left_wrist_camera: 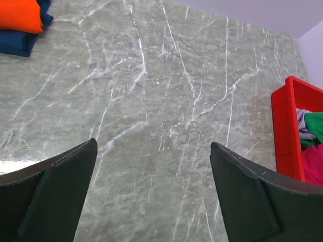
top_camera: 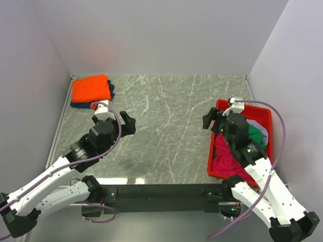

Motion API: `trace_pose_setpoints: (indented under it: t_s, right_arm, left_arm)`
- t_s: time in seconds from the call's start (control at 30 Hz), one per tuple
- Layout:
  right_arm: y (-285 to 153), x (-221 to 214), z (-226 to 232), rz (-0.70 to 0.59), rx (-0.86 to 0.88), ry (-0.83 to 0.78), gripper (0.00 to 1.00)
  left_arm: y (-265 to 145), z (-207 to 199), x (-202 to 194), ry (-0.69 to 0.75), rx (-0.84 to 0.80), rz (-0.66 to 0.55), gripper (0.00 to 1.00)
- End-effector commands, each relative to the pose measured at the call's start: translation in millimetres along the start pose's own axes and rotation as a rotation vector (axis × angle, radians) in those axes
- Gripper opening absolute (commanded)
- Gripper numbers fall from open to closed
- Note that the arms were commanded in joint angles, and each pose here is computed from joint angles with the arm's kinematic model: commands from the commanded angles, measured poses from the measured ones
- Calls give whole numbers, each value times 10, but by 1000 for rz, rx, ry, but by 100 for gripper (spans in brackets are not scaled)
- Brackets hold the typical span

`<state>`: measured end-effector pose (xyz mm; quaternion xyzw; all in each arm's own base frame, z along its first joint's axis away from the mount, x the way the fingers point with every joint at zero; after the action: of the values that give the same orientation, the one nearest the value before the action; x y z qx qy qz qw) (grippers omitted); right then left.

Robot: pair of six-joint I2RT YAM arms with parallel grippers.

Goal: Fold and stack the t-shirts
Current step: Grab the tshirt from the pile

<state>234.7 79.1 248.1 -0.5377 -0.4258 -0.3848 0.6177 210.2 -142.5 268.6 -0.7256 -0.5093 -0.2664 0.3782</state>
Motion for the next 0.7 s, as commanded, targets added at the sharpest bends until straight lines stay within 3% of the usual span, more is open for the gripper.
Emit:
trace_pose_setpoints:
  t_s: [0.0, 0.3, 0.67]
  right_arm:
    - [27, -10, -61, -2, -39, -18, 84]
    - [58, -56, -120, 23, -66, -34, 87]
    - [343, -159, -721, 149, -339, 66, 89]
  left_arm:
    - [-65, -50, 215, -33, 16, -60, 99]
    - [12, -107, 93, -12, -9, -8, 99]
    - [4, -72, -37, 5, -42, 35, 99]
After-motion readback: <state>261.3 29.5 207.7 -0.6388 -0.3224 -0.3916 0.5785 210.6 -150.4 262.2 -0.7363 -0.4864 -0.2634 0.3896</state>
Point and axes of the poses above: each gripper's point midway between its finger pads, its own y axis out along the fingers, its own z axis along the line the jaws close on, x = y × z, the point moved 4 cm from there along -y, back along the fingers, and after that the axes turned 13 degrees about -y, right-handed, at the moved point
